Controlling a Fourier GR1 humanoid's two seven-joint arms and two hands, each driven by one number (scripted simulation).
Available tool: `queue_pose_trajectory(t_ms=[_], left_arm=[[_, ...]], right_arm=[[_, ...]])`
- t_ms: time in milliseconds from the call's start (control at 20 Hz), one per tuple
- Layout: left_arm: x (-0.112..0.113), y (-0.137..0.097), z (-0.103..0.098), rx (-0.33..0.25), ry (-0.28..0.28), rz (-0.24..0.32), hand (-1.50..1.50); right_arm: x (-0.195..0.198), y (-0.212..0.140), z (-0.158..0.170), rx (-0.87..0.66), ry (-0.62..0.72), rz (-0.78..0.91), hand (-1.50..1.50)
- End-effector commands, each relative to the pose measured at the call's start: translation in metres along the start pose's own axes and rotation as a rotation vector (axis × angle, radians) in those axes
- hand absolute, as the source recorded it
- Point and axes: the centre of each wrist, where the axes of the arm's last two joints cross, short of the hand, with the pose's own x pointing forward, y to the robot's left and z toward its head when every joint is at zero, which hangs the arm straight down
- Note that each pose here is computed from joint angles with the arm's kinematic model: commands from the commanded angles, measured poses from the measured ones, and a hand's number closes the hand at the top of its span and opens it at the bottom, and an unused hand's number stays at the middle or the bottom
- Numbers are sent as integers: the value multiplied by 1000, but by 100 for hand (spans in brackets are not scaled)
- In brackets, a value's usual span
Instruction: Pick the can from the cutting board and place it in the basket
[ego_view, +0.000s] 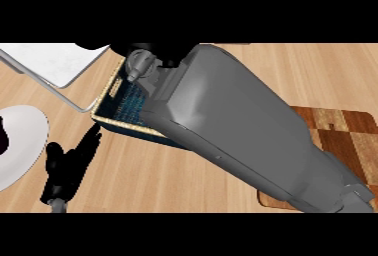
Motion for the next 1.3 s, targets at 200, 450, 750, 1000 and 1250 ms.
queue_pose_trajectory(t_ms=[200, 450, 750, 1000, 1250], left_arm=[[-38, -10, 13, 11, 165, 21, 0], [-32, -4, 3, 21, 159, 35, 0], [-45, 7, 13, 55, 188, 46, 0], [-47, 12, 12, 74, 191, 31, 0], [-51, 2, 21, 63, 181, 36, 0]], right_arm=[[-24, 17, -17, -5, 304, -213, 150], [-42, 38, -17, 7, 298, -223, 150], [-61, 66, -15, -15, 343, 50, 150], [-53, 67, -8, 2, 282, 68, -150], [-54, 63, -2, -4, 268, 49, -150]])
